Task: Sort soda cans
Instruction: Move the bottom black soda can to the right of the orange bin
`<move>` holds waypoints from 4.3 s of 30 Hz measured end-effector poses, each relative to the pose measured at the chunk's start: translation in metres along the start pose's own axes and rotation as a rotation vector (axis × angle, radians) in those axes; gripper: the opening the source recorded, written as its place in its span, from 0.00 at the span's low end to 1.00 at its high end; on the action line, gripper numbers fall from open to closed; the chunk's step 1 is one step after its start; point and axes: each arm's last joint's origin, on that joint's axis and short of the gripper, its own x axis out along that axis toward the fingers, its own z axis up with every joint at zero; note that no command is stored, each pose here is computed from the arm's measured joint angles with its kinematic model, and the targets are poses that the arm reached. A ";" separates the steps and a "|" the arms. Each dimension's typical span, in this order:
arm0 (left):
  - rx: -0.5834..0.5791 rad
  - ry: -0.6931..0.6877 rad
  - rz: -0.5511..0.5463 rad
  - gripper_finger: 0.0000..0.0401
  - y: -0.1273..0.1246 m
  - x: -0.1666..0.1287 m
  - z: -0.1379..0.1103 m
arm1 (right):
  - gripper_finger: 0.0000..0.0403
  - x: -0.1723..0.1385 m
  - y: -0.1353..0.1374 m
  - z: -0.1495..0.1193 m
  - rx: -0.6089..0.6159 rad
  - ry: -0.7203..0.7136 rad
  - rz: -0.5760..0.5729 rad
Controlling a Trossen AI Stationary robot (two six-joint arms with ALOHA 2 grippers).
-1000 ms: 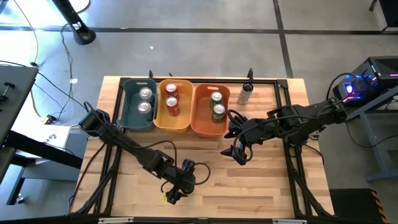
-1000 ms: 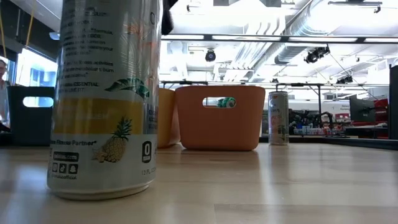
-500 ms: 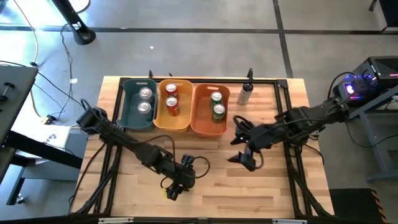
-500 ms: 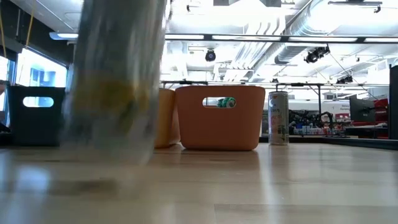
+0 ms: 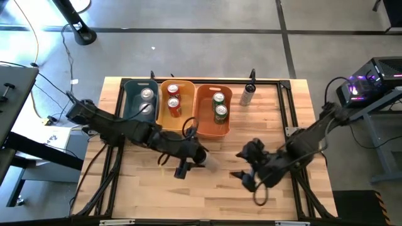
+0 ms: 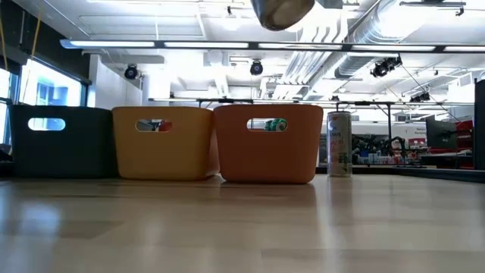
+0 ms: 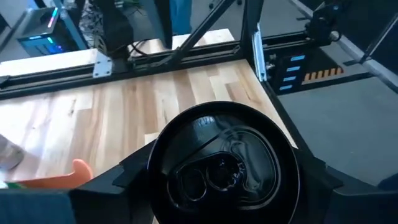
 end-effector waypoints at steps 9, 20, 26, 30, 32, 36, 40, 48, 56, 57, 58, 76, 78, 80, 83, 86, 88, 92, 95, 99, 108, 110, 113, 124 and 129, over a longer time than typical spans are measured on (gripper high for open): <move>-0.004 -0.042 0.007 0.60 0.004 0.002 0.009 | 0.88 0.065 0.001 0.007 -0.103 -0.036 -0.169; 0.015 -0.037 0.046 0.60 0.004 0.002 0.008 | 0.88 0.085 0.014 0.028 -0.177 -0.152 -0.025; 0.013 -0.103 0.041 0.60 0.005 0.002 0.015 | 0.88 0.092 0.009 0.037 -0.158 -0.197 -0.053; 0.010 -0.101 0.036 0.60 0.007 0.002 0.015 | 0.88 0.098 0.007 0.046 -0.126 -0.217 -0.016; 0.018 -0.088 0.034 0.60 0.007 0.002 0.013 | 0.87 0.099 0.006 0.046 -0.126 -0.196 0.004; 0.037 -0.074 0.048 0.60 0.008 0.000 0.012 | 0.77 0.099 0.003 0.040 -0.138 -0.141 -0.027; 0.041 -0.069 0.060 0.60 0.013 -0.001 0.012 | 0.58 0.095 0.002 0.035 -0.159 -0.130 -0.073; 0.045 -0.081 0.092 0.61 0.026 -0.004 0.015 | 0.58 0.071 -0.006 0.042 -0.196 -0.142 -0.099; -0.039 0.068 0.124 0.96 0.043 -0.029 0.002 | 0.58 0.024 -0.019 0.030 -0.161 -0.053 -0.129; -0.056 0.064 0.123 0.97 0.044 -0.033 0.003 | 0.58 0.023 -0.022 0.023 -0.180 -0.020 -0.167; -0.073 0.058 0.125 0.98 0.045 -0.036 0.004 | 0.58 0.022 -0.023 0.020 -0.176 -0.010 -0.187; -0.631 -0.182 0.069 0.99 0.039 -0.071 -0.103 | 0.58 0.025 -0.030 -0.105 0.297 -0.148 -0.234; -0.693 -0.214 0.052 0.99 0.038 -0.069 -0.113 | 0.58 0.040 -0.039 -0.105 0.339 -0.257 -0.252; -0.724 -0.225 0.046 0.99 0.038 -0.068 -0.118 | 0.58 0.055 -0.052 -0.099 0.354 -0.367 -0.316; -0.719 -0.234 0.042 0.99 0.038 -0.068 -0.118 | 0.58 0.070 -0.077 -0.085 0.350 -0.494 -0.460; -0.694 -0.261 0.021 0.99 0.038 -0.069 -0.114 | 0.58 0.084 -0.105 -0.077 0.366 -0.528 -0.597; -0.676 -0.268 0.000 0.99 0.037 -0.070 -0.113 | 0.58 0.090 -0.122 -0.076 0.381 -0.575 -0.671; -0.675 -0.284 -0.009 0.99 0.037 -0.074 -0.111 | 0.58 0.100 -0.152 -0.084 0.467 -0.702 -0.750; -0.658 -0.300 0.007 0.99 0.038 -0.078 -0.111 | 0.58 0.107 -0.167 -0.092 0.502 -0.761 -0.774; -0.609 -0.331 0.105 0.99 0.043 -0.080 -0.110 | 0.58 0.118 -0.184 -0.100 0.499 -0.760 -0.814; -0.715 -0.463 0.365 0.99 0.076 -0.084 -0.107 | 0.58 0.135 -0.233 -0.125 0.535 -0.846 -0.918; -0.737 -0.494 0.382 0.99 0.082 -0.086 -0.106 | 0.58 0.137 -0.237 -0.126 0.537 -0.871 -0.928; -0.747 -0.505 0.417 0.99 0.090 -0.087 -0.107 | 0.58 0.141 -0.236 -0.121 0.498 -0.853 -0.937; -0.726 -0.520 0.444 0.99 0.122 -0.094 -0.110 | 0.58 0.151 -0.255 -0.115 0.389 -0.817 -1.059; -0.694 -0.503 0.419 0.99 0.132 -0.097 -0.113 | 0.58 0.164 -0.252 -0.111 0.333 -0.789 -1.046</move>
